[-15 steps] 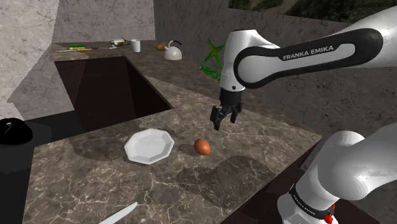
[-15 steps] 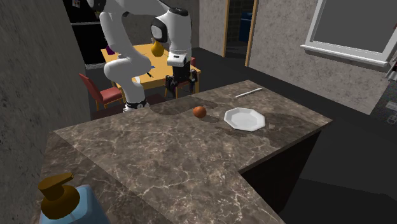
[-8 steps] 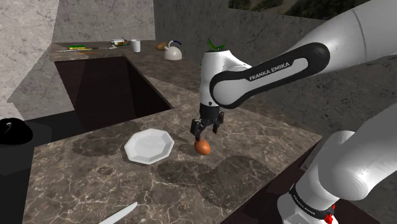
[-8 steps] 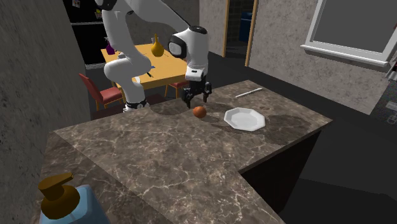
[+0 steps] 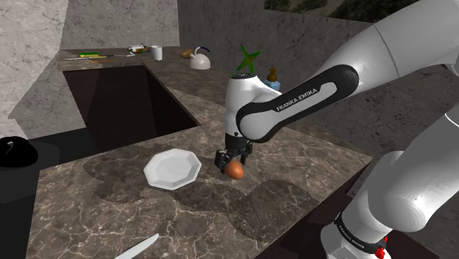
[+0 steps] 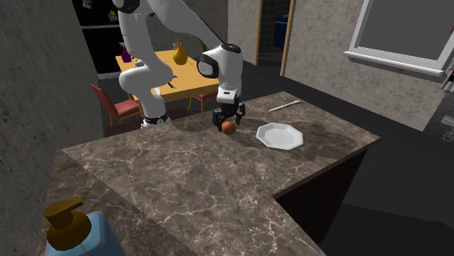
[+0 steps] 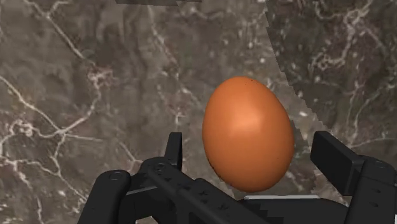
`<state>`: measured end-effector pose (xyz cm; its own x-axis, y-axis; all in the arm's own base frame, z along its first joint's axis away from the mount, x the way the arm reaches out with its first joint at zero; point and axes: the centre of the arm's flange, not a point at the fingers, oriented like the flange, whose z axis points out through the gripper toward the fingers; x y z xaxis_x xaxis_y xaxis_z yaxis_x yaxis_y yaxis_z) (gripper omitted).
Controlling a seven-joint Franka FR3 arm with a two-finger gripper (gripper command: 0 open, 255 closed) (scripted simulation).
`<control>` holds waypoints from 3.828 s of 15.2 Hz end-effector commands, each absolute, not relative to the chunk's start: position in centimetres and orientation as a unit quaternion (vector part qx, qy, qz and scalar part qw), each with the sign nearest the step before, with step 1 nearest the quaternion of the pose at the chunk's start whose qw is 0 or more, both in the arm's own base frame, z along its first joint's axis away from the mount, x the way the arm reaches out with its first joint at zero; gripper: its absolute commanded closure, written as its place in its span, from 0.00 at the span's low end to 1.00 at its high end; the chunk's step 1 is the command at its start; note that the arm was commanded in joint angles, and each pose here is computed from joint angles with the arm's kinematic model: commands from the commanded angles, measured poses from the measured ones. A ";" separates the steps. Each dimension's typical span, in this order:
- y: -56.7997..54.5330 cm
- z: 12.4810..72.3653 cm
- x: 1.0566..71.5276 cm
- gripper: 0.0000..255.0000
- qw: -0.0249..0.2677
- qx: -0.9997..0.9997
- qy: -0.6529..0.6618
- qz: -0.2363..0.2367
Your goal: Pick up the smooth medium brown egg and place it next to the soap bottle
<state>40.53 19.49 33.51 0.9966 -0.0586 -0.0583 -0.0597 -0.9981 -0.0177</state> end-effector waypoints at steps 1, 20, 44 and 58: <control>19.5 32.7 40.5 0.00 0.010 -0.999 0.030 0.029; 19.5 33.7 40.5 1.00 0.010 -0.999 0.030 0.029; 19.5 46.4 40.5 1.00 0.010 -0.999 0.030 0.029; 19.5 53.8 40.5 1.00 0.010 -0.999 0.030 0.029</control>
<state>40.51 19.41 53.23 0.9966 -0.0586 -0.0577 -0.0598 -0.9980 -0.0182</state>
